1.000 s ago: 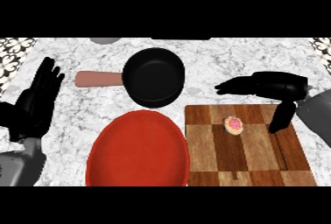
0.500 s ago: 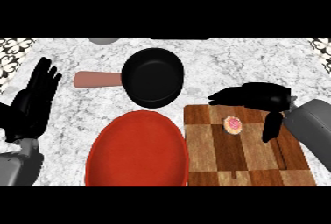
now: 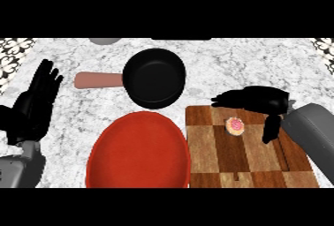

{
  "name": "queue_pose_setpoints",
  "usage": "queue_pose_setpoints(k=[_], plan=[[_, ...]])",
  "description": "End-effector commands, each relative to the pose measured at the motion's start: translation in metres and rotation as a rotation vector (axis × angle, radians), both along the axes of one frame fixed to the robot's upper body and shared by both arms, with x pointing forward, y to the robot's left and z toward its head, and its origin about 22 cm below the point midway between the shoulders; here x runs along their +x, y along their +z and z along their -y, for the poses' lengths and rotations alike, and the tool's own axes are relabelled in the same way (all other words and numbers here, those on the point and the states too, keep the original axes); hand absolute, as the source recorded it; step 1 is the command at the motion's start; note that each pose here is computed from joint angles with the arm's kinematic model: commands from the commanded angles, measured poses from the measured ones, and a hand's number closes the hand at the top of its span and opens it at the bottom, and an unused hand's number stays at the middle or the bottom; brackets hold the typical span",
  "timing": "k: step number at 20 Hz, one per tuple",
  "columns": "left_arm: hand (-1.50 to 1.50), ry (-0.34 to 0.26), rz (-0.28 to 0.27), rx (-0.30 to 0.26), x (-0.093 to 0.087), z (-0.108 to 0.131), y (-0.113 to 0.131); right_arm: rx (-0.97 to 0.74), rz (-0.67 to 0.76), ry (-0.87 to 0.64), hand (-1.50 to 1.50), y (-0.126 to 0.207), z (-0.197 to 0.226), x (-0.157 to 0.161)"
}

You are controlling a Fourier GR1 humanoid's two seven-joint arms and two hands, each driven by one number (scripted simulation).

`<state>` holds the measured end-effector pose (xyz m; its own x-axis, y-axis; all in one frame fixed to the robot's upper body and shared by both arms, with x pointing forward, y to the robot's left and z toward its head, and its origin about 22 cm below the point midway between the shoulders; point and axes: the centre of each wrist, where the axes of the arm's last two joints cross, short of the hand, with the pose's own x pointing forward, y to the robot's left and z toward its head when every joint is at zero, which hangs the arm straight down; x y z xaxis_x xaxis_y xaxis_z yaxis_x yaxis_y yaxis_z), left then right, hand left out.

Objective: Pick the cupcake from the cutting board and place it in the pot

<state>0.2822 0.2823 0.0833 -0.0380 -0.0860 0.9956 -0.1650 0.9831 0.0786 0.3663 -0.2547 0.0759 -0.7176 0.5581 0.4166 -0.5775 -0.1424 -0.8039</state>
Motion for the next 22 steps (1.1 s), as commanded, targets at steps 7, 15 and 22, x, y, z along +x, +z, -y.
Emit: queue_pose_setpoints(k=[7, 15, 22], plan=[[0.0, 0.011, -0.008, -0.004, 0.004, 0.004, -0.01, -0.056, -0.028, 0.011, -1.5, -0.045, -0.028, 0.002], [0.0, -0.005, 0.002, 0.0, 0.0, 0.003, -0.004, -0.015, 0.037, 0.168, 1.5, -0.057, -0.009, -0.001], [0.0, 0.012, -0.001, 0.003, 0.012, -0.019, 0.009, -0.003, 0.027, 0.181, 1.5, -0.052, -0.014, 0.004]])
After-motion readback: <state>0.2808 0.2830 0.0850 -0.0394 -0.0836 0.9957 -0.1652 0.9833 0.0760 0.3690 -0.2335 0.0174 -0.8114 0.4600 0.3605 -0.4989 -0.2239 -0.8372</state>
